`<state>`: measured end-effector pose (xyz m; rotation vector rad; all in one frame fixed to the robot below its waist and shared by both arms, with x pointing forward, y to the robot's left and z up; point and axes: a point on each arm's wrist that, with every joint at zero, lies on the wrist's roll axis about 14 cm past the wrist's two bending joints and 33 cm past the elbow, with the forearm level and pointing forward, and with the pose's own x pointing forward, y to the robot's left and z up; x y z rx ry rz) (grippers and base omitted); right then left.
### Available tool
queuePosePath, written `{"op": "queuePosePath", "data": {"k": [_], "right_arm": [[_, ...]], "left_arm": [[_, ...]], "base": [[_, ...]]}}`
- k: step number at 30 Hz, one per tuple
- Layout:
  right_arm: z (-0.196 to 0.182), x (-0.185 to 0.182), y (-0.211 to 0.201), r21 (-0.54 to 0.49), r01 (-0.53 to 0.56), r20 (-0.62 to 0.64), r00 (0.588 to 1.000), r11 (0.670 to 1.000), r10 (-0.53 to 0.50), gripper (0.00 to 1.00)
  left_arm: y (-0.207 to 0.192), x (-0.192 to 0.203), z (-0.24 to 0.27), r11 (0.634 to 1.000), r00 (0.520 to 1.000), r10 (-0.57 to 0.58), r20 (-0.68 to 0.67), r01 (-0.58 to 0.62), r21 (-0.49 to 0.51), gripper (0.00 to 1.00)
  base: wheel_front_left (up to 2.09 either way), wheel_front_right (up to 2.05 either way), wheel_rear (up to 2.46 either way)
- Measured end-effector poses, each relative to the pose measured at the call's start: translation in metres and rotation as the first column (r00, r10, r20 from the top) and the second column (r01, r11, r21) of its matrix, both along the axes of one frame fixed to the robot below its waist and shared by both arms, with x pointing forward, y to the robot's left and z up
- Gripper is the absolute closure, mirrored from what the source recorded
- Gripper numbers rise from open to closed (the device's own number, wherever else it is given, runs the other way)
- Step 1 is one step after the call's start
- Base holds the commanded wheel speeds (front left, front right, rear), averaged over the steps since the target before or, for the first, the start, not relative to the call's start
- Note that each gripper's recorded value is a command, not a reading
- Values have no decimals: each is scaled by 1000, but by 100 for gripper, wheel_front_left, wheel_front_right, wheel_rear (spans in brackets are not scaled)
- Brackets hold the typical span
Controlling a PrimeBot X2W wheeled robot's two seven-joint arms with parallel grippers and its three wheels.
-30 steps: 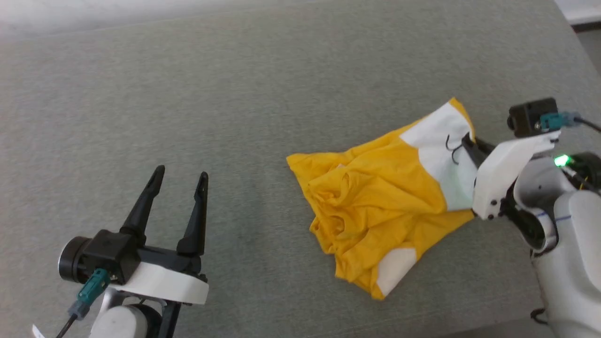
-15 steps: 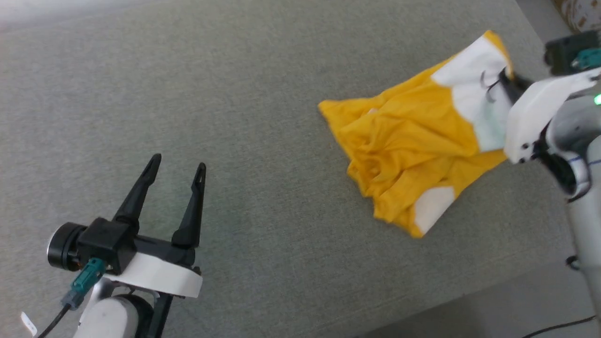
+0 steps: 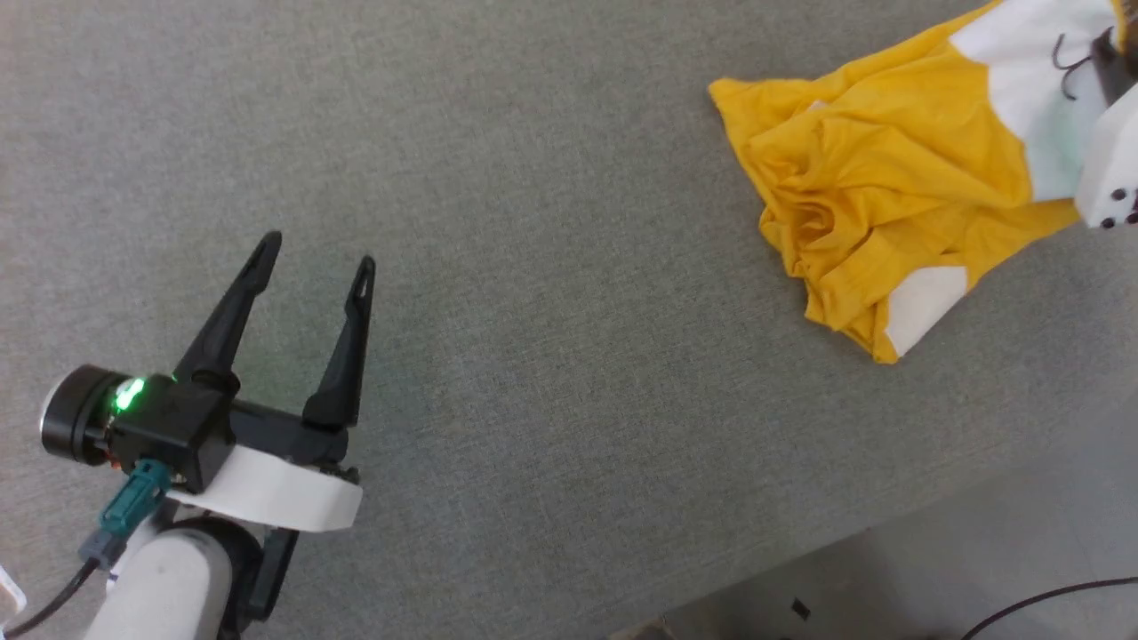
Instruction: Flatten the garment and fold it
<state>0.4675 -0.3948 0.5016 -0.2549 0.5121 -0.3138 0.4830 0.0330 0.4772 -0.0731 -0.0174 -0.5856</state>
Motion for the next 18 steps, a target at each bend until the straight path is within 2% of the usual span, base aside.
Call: {"op": "queuePosePath", "data": {"k": [12, 16, 18], "right_arm": [[-21, 11, -44, -84, 99, -14, 995, 992, -100, 100], [-37, 15, -52, -80, 133, -31, 990, 988, -136, 100], [-48, 16, -51, -68, 144, -44, 988, 987, -147, 96]], "left_arm": [[-3, 19, -21, 999, 999, -30, -19, 30, 16, 0], [0, 21, -34, 999, 999, -24, -42, 26, 31, 0], [2, 23, -38, 999, 999, -21, -48, 23, 34, 0]], "base": [[0, 0, 0], [0, 0, 0], [0, 0, 0]]}}
